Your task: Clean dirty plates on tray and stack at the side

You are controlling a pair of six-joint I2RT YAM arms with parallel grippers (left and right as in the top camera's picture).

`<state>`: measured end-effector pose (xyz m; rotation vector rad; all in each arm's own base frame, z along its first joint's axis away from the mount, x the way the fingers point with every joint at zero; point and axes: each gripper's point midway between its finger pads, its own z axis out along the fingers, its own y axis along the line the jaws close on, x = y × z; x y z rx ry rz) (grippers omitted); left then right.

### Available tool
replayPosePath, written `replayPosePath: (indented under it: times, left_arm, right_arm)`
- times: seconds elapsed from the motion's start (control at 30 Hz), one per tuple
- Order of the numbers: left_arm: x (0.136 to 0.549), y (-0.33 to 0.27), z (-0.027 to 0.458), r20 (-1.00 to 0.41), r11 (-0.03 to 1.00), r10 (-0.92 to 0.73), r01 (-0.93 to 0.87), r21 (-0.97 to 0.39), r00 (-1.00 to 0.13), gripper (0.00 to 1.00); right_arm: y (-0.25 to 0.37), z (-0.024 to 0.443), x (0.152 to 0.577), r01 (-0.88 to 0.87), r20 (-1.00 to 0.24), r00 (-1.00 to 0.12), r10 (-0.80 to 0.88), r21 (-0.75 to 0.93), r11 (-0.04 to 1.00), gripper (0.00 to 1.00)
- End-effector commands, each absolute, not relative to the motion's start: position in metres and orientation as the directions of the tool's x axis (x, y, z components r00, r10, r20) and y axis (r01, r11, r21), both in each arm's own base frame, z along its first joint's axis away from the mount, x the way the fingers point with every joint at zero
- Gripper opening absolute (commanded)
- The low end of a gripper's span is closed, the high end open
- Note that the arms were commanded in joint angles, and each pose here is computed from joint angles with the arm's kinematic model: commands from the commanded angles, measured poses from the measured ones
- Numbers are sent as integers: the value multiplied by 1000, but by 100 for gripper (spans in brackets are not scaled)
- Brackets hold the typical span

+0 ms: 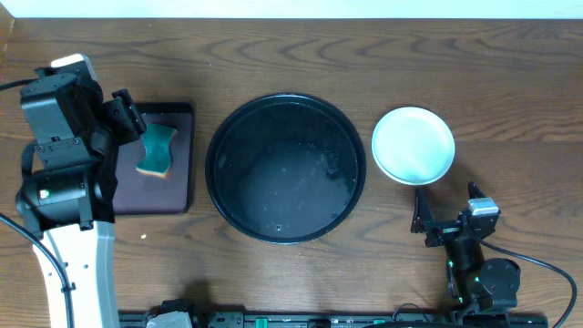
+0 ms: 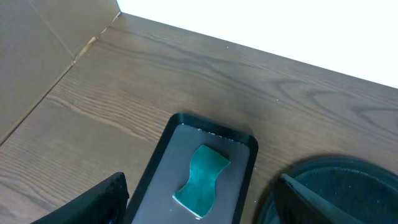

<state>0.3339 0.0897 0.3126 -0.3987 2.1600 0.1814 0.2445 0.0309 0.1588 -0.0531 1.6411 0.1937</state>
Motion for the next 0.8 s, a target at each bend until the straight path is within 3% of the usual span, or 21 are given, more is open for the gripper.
replayPosePath:
  times: [0.0,0.77]
  left_arm:
    - [334,92,314,-816,930,-232,-366,-27,-530,75]
    - [333,92,291,-783,930,-241,-367,-18,-573,75]
  right_arm:
    - [33,159,244,-162,-993,-79,91,103,981,99]
    - [33,159,244,-162,-993,-79,91,103,981,99]
